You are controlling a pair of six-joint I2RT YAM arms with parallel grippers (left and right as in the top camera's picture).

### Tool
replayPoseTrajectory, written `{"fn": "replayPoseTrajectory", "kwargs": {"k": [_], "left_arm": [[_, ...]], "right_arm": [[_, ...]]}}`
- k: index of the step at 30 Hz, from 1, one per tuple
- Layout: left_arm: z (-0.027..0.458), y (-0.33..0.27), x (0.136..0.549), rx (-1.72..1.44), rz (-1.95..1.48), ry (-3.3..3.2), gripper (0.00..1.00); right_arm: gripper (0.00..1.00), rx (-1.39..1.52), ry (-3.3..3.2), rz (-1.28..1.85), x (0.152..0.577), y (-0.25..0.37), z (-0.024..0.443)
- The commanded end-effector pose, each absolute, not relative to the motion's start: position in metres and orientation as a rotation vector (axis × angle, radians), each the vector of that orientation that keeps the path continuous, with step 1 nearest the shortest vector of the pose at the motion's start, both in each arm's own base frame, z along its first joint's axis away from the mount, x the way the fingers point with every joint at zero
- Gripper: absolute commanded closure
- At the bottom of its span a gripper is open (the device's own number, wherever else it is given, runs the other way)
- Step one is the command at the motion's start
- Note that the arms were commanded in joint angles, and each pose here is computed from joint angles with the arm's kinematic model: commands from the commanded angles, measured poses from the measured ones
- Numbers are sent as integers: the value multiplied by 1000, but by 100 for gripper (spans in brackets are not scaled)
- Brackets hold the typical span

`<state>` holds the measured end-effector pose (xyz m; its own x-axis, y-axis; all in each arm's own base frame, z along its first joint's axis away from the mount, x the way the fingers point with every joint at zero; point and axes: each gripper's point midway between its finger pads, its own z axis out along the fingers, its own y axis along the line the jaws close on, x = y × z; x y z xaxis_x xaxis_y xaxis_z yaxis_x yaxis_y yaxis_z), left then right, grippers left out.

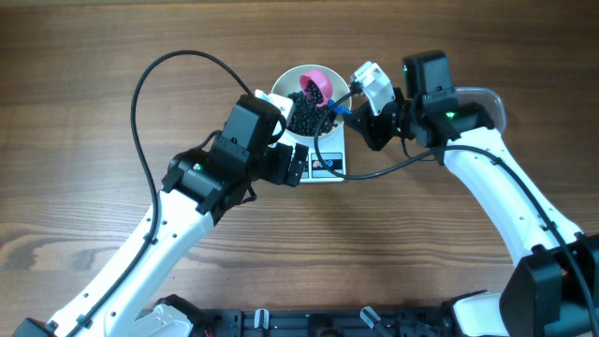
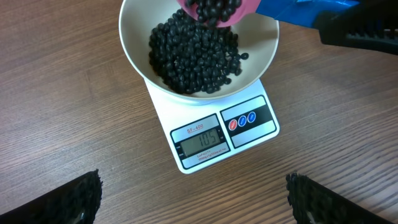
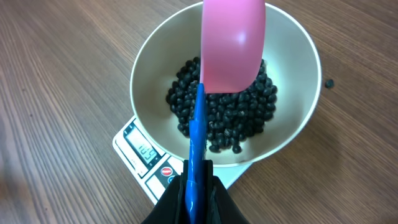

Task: Scoop item into bowl and weigh 150g on scale
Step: 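Tilt the scoop over the white bowl to pour beans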

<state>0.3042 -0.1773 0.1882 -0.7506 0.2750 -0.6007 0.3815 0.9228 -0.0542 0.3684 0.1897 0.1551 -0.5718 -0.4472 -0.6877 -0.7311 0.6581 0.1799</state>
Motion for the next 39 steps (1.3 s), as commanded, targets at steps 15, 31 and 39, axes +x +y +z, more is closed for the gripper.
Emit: {"fn": "replayPoseTrajectory", "kwargs": {"k": [15, 31, 39], "left_arm": [[192, -180, 307, 480, -238, 2455, 0], [192, -180, 307, 480, -238, 2455, 0], [192, -180, 307, 480, -239, 2455, 0]], "right_arm": [[96, -925, 2182, 542, 372, 188, 180], [96, -1059, 2075, 381, 378, 190, 188], [96, -1137, 2027, 255, 382, 192, 188]]}}
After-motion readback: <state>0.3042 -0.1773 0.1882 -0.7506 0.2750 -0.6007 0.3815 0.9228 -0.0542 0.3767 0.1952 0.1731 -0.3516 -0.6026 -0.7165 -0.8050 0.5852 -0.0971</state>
